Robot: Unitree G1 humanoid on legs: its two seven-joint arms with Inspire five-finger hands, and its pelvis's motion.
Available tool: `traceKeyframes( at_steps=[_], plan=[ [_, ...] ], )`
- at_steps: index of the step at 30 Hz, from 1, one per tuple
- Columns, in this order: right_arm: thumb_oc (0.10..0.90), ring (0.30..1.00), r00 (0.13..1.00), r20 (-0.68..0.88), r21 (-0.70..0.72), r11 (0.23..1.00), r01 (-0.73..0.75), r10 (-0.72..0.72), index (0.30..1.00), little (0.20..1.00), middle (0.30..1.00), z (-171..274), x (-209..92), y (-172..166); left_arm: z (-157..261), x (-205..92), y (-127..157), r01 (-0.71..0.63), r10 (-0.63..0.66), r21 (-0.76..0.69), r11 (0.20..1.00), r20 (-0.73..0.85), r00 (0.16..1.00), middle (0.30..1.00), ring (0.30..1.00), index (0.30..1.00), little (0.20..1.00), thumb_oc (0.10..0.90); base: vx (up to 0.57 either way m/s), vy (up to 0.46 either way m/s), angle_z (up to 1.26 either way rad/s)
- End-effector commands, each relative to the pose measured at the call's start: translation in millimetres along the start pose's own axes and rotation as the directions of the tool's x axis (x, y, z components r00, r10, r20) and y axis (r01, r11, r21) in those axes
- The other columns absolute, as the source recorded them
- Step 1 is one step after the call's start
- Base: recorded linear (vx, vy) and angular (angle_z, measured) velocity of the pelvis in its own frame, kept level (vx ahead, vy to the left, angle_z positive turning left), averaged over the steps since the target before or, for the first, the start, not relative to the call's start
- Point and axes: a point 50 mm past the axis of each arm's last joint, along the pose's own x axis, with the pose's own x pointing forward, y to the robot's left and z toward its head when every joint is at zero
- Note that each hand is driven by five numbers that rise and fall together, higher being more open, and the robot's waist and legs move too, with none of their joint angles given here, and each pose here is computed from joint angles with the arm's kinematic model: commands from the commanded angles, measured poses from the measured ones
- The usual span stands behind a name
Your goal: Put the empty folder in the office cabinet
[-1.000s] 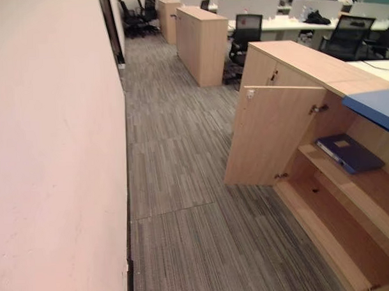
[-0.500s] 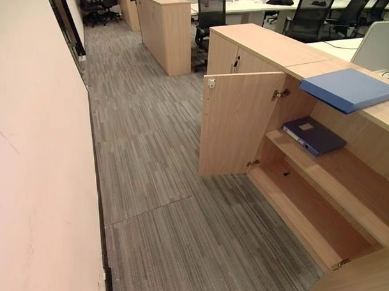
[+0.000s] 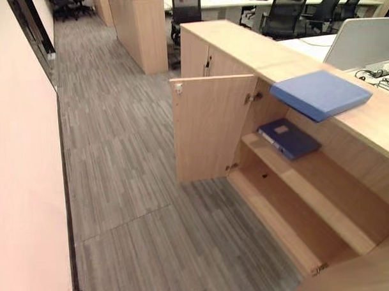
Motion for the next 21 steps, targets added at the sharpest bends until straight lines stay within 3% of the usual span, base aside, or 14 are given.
traceKeyframes(
  at_steps=[1, 10, 13, 14, 16, 18, 21],
  plan=[
    [0.8, 0.9, 0.99, 0.138, 0.013, 1.0, 0.015, -0.017, 0.9, 0.9, 0.9, 48, -1, -1, 48, 1, -6, -0.002, 0.001, 0.003, 1.0, 0.182, 0.983, 0.9, 0.9, 0.9, 0.9, 0.8, 0.26, -0.111, -0.42],
    [0.8, 0.9, 0.99, 0.143, -0.085, 0.996, 0.021, -0.009, 0.9, 0.9, 0.9, 47, -1, 1, 32, 1, 9, -0.089, 0.091, -0.015, 0.996, 0.136, 0.987, 0.9, 0.9, 0.9, 0.9, 0.8, 0.23, 0.081, -0.38],
    [0.8, 0.9, 0.992, 0.125, -0.076, 0.997, 0.017, -0.007, 0.9, 0.9, 0.9, 41, 0, 4, 18, 1, 15, -0.129, 0.135, -0.093, 0.987, 0.071, 0.988, 0.9, 0.9, 0.9, 0.9, 0.8, 0.29, 0.117, -0.36],
    [0.8, 0.9, 0.993, 0.12, -0.064, 0.998, 0.01, -0.002, 0.9, 0.9, 0.9, 38, 0, 7, 6, 0, 15, -0.145, 0.152, -0.178, 0.973, 0.024, 0.988, 0.9, 0.9, 0.9, 0.9, 0.8, 0.3, 0.151, -0.82],
    [0.8, 0.9, 0.993, 0.12, -0.064, 0.998, 0.01, -0.003, 0.9, 0.9, 0.9, 38, 0, 7, 6, 0, 15, -0.145, 0.152, -0.178, 0.973, 0.024, 0.988, 0.9, 0.9, 0.9, 0.9, 0.8, 0.21, 0.124, -1.23],
    [0.8, 0.9, 0.996, 0.086, -0.011, 1.0, -0.009, 0.01, 0.9, 0.9, 0.9, 24, 1, 12, -10, -2, 10, -0.159, 0.157, -0.307, 0.938, -0.032, 0.987, 0.9, 0.9, 0.9, 0.9, 0.8, 0.43, 0.329, -0.51],
    [0.8, 0.9, 0.997, 0.073, 0.024, 0.999, -0.024, 0.022, 0.9, 0.9, 0.9, 19, 2, 17, -11, -2, 10, -0.16, 0.159, -0.339, 0.927, -0.033, 0.987, 0.9, 0.9, 0.9, 0.9, 0.8, 0.26, 0.23, -0.67]
  ],
)
